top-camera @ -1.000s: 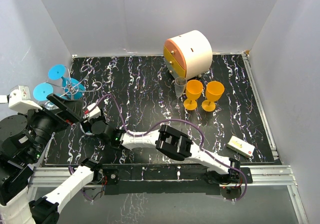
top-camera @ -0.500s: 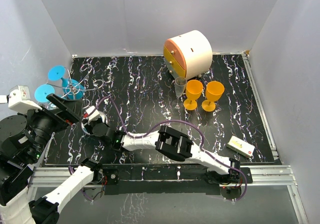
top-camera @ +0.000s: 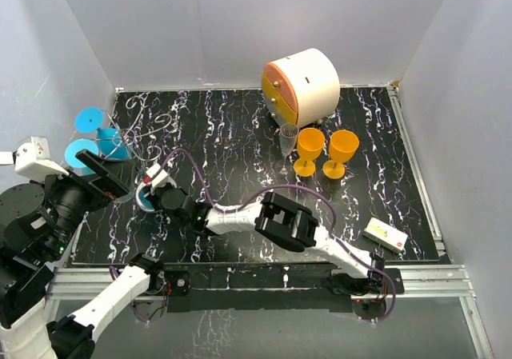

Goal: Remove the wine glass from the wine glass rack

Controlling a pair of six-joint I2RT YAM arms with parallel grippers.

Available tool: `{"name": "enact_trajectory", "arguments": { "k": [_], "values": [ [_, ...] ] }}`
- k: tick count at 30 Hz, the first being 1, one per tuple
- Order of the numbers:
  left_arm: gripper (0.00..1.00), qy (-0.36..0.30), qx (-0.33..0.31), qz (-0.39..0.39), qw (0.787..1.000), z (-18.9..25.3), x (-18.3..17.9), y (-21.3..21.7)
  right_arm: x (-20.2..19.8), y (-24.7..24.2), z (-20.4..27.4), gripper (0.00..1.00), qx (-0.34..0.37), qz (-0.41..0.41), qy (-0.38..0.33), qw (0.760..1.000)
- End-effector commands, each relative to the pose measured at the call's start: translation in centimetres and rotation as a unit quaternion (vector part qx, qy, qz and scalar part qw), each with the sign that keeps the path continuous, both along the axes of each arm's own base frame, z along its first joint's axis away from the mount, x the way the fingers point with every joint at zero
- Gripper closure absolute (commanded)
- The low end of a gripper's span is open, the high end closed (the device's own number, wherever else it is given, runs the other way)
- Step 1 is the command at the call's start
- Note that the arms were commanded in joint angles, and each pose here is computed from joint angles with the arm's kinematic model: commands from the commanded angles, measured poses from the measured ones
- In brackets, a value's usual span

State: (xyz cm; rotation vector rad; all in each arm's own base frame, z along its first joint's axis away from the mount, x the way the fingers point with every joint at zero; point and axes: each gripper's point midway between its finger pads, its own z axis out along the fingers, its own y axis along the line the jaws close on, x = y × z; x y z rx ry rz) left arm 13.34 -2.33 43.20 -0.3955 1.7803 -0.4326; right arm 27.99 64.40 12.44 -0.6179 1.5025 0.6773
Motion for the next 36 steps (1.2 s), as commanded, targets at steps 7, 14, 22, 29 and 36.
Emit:
{"name": "enact_trajectory", "arguments": {
  "k": [7,14,22,29,36],
  "values": [
    [0.01,0.005,0.001,-0.012,1.0,-0.1,1.0,-0.9,4.4,-3.7,2.4,0.88,-0.004,0.006,-0.029,1.0],
    [0.01,0.021,0.008,-0.01,1.0,-0.8,1.4,-1.0,5.8,-5.1,2.0,0.89,-0.01,0.044,-0.031,0.998],
    [0.01,0.06,0.046,-0.012,0.997,-2.1,2.5,-1.1,6.5,-5.9,2.0,0.78,-0.023,0.06,-0.039,0.997],
    [0.01,0.089,0.134,0.002,0.987,-2.1,3.8,0.2,5.6,-6.4,5.2,0.44,-0.017,0.066,-0.002,0.998],
    [0.01,0.122,0.223,-0.002,0.967,-2.4,5.0,1.2,3.8,-9.9,7.4,0.14,-0.041,0.052,0.065,0.996]
  ]
}}
